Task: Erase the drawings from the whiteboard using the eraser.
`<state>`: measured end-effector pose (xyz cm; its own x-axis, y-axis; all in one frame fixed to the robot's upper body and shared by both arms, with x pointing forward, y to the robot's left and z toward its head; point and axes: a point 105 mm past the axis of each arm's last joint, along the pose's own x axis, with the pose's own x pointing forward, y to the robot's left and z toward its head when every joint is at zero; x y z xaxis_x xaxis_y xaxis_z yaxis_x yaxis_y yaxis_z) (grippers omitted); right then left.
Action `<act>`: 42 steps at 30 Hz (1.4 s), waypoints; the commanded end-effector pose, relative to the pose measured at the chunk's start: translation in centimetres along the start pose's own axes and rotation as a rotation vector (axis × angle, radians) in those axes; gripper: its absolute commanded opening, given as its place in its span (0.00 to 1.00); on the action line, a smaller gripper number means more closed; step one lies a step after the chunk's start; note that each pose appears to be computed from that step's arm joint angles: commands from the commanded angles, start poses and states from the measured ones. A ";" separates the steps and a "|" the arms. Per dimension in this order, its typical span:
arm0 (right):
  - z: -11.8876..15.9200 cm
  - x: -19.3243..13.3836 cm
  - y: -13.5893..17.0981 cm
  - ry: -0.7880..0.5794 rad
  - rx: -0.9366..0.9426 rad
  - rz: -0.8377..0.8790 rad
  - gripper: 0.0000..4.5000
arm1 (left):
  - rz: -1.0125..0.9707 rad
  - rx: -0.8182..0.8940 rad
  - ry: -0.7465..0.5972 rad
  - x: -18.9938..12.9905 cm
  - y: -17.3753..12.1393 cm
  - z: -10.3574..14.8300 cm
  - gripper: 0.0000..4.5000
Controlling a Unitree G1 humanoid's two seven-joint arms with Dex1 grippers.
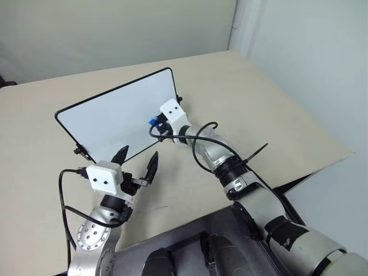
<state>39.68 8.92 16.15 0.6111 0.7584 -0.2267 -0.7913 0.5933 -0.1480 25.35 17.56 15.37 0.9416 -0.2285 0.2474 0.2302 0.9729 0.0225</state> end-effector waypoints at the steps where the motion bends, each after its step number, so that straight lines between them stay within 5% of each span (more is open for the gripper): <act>1: 3.7 0.7 3.9 -0.111 -0.045 0.118 0.05 | -0.010 0.018 -0.038 -0.1 -0.4 1.0 1.00; 14: 2.8 1.0 6.5 -0.078 -0.106 0.196 0.05 | -0.010 0.019 -0.041 -0.3 -0.4 1.0 1.00; 26: 2.9 0.7 0.4 -0.076 0.044 -0.067 0.05 | -0.017 0.019 -0.044 0.0 -0.3 1.1 1.00; 42: 1.1 0.7 -1.5 0.010 0.046 -0.158 0.05 | -0.031 0.017 -0.045 0.4 -0.5 0.9 1.00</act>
<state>41.08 8.66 16.53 0.7073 0.6697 -0.2265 -0.7027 0.7011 -0.1212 25.46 17.38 15.61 0.9365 -0.2376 0.2581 0.2389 0.9707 0.0265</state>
